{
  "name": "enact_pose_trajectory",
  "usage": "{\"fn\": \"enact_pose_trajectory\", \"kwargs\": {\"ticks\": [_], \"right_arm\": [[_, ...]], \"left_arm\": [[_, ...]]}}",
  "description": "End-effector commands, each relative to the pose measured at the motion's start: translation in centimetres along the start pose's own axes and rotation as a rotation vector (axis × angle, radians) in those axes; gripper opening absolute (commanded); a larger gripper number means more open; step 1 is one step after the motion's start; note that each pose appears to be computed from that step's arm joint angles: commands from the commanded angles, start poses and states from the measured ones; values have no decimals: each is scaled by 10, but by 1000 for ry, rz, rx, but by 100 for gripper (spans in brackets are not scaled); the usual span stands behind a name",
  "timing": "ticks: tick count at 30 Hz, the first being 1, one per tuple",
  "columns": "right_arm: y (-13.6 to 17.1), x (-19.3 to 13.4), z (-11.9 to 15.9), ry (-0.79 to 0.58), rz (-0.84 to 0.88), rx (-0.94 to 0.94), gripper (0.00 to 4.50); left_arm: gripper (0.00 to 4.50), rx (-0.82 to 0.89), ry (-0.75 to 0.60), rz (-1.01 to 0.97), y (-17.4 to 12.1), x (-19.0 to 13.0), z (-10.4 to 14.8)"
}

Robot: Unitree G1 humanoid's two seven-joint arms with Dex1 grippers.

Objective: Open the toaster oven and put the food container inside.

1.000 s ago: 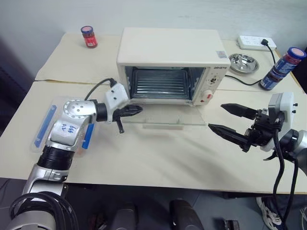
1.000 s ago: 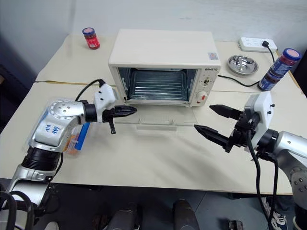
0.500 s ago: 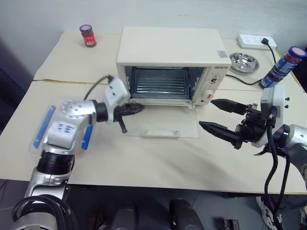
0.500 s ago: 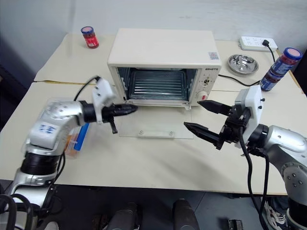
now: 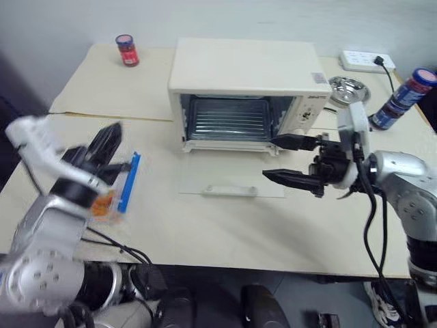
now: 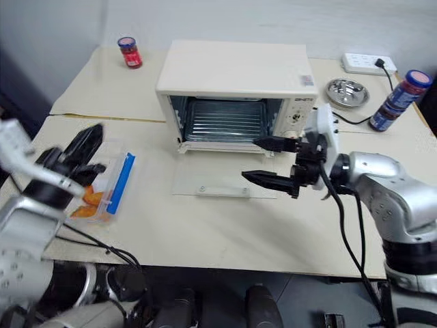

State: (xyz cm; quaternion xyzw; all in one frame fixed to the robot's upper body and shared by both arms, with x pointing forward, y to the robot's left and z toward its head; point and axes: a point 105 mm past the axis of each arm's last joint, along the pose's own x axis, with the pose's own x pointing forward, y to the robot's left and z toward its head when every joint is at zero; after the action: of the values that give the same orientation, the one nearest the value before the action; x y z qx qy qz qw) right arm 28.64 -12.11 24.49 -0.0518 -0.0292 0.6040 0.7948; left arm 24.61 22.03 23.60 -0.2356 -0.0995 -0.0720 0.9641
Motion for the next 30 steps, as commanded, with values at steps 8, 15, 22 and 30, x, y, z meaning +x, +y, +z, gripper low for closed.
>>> {"fn": "enact_pose_trajectory", "kwargs": {"ticks": [8,15,22,30], "right_arm": [[-2,19,3,-24,101,-30,450],[4,17,3,-24,103,-24,450],[10,13,4,-25,86,-17,450],[15,10,1,-30,49,-1,450]], "left_arm": [[3,-238,-114,494,42,-80,1],[85,-308,-123,619,53,-83,1],[302,-443,-110,688,61,-76,-11],[447,-511,-48,751,67,-71,-29]]}}
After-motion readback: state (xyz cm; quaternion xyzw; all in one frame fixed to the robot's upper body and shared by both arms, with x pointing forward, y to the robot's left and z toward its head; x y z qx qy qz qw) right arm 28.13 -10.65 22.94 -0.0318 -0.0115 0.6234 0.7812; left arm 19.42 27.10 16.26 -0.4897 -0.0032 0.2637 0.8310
